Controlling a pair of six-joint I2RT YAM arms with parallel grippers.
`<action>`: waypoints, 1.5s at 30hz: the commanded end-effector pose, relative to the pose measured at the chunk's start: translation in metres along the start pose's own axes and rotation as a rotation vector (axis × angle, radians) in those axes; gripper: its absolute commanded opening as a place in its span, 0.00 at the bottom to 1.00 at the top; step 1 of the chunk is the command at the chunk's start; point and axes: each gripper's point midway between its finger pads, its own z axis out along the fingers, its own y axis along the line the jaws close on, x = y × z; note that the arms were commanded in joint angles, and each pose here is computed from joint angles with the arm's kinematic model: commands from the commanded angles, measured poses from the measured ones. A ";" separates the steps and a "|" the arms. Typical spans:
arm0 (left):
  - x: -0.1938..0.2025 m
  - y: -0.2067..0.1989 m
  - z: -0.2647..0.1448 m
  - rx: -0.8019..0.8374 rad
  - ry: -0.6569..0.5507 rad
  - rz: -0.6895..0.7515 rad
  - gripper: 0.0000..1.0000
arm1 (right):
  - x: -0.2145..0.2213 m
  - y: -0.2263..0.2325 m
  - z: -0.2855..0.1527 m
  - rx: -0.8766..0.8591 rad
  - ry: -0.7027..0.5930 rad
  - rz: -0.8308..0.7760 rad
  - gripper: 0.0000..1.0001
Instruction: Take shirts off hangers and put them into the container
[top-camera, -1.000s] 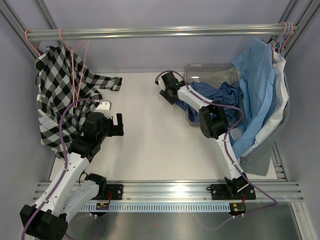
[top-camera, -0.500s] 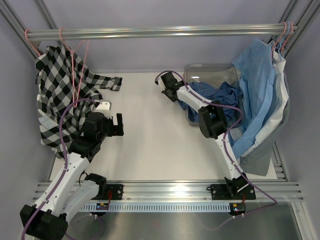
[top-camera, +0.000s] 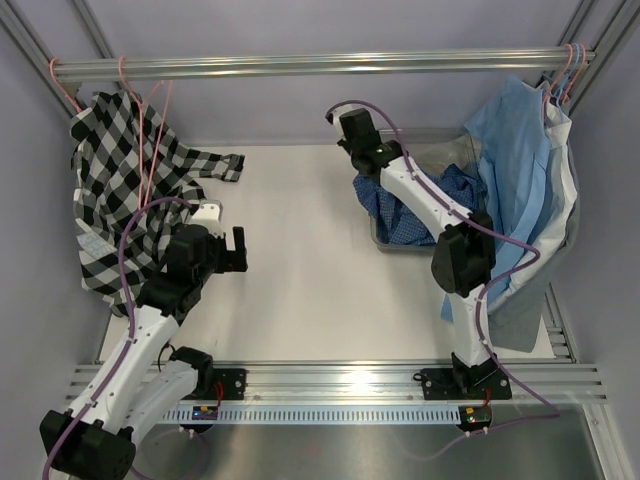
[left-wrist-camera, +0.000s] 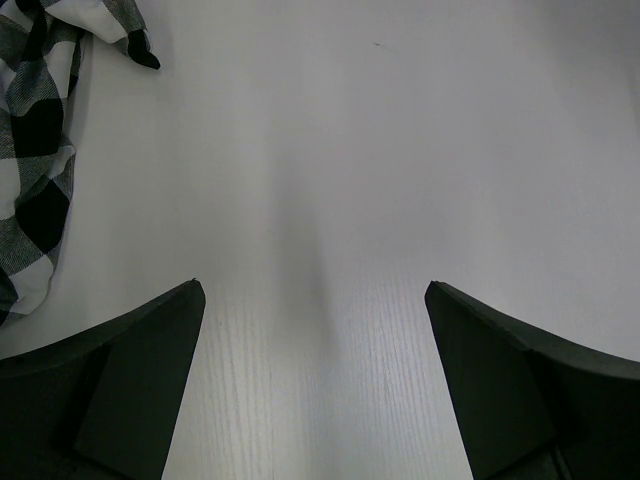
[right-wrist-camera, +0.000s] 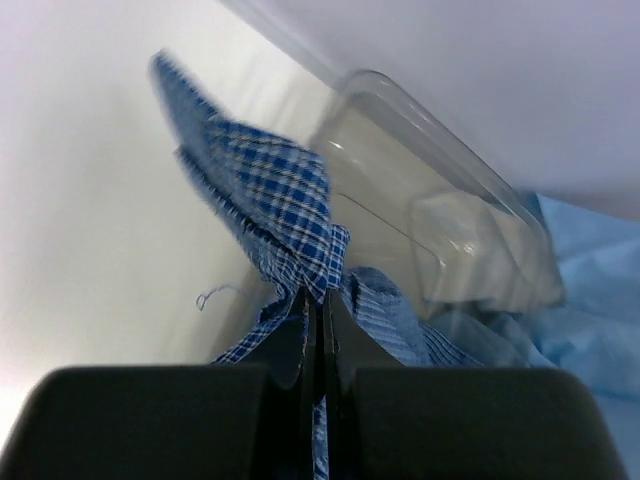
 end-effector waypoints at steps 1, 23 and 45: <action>-0.016 -0.004 -0.003 0.017 -0.065 -0.010 0.99 | 0.025 -0.066 -0.018 0.177 0.053 0.144 0.00; -0.017 -0.010 -0.004 0.048 -0.064 -0.013 0.99 | 0.268 -0.025 -0.054 0.133 0.651 0.937 0.00; -0.013 -0.008 -0.002 0.040 -0.050 -0.009 0.99 | 0.198 -0.061 0.004 0.082 0.490 0.965 0.38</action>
